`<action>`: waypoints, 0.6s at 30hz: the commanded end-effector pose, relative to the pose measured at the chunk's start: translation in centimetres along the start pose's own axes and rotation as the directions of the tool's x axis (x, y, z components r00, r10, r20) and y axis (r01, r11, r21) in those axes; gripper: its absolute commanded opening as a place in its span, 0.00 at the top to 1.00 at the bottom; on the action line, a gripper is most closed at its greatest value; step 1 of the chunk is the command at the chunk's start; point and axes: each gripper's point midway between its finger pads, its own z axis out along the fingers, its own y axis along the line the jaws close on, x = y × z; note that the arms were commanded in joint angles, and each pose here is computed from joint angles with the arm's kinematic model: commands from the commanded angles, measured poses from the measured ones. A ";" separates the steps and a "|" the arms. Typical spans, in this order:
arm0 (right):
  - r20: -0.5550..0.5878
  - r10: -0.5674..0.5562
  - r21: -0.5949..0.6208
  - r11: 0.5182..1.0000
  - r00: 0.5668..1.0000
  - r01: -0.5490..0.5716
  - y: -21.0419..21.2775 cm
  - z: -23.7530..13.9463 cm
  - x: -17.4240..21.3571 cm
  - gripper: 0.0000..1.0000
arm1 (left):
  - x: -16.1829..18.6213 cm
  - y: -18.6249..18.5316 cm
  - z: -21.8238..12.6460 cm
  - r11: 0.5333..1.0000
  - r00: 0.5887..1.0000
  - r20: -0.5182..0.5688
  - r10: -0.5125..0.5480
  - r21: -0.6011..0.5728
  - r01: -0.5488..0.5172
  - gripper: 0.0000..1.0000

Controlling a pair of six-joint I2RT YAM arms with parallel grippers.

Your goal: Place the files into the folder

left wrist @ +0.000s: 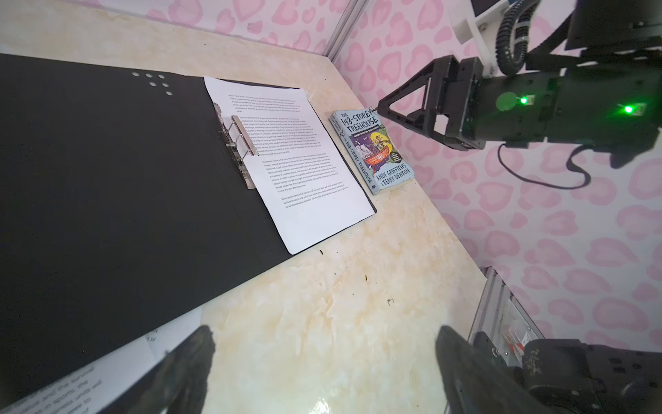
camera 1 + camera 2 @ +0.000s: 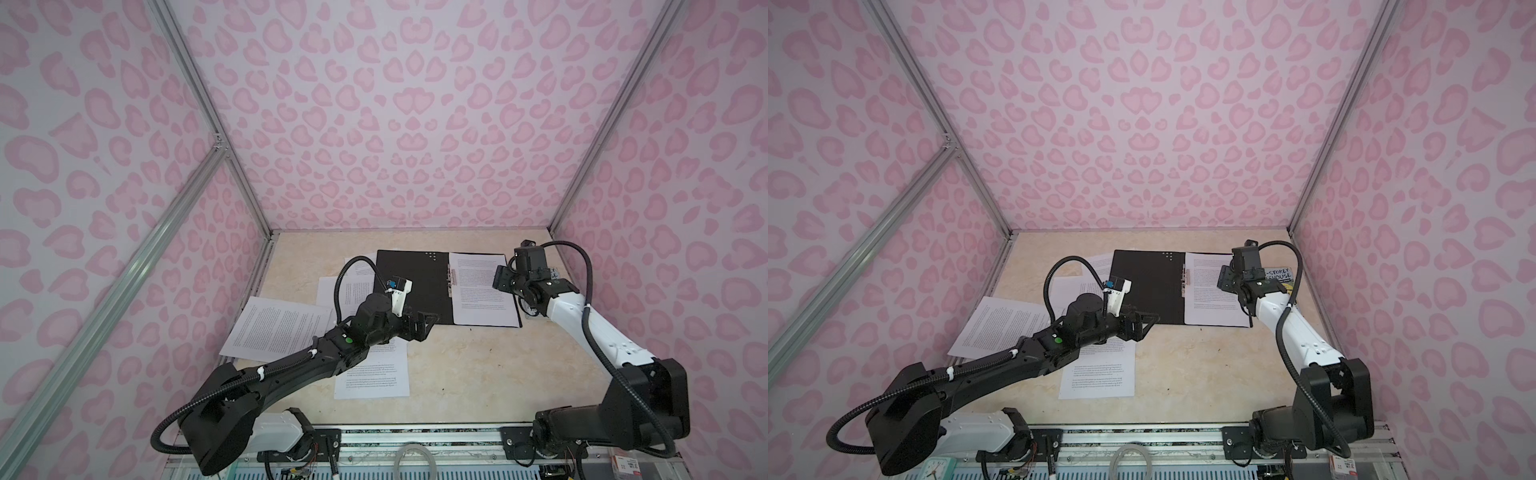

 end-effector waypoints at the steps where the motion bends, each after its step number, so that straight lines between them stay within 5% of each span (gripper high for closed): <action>1: 0.007 -0.031 -0.114 0.993 0.999 0.032 2.7 -0.9 1.0 0.22 | -1.6 0.6 -1.4 0.998 0.999 0.055 0.000 -0.060 0.003 0.02; 9: -0.069 -0.177 -0.398 0.908 0.982 0.136 10.3 -1.7 7.6 0.25 | -1.7 4.7 -8.3 0.948 0.988 0.126 -0.084 -0.297 0.118 0.02; 13: -0.087 -0.220 -0.514 0.845 0.972 0.145 13.8 -2.2 10.5 0.28 | 3.3 10.4 -13.1 0.830 0.966 0.097 -0.241 -0.494 0.257 0.03; 18: -0.093 -0.293 -0.617 0.767 0.952 0.176 18.5 -2.7 14.6 0.29 | 9.3 13.5 -15.2 0.723 0.869 0.082 -0.487 -0.520 0.454 0.03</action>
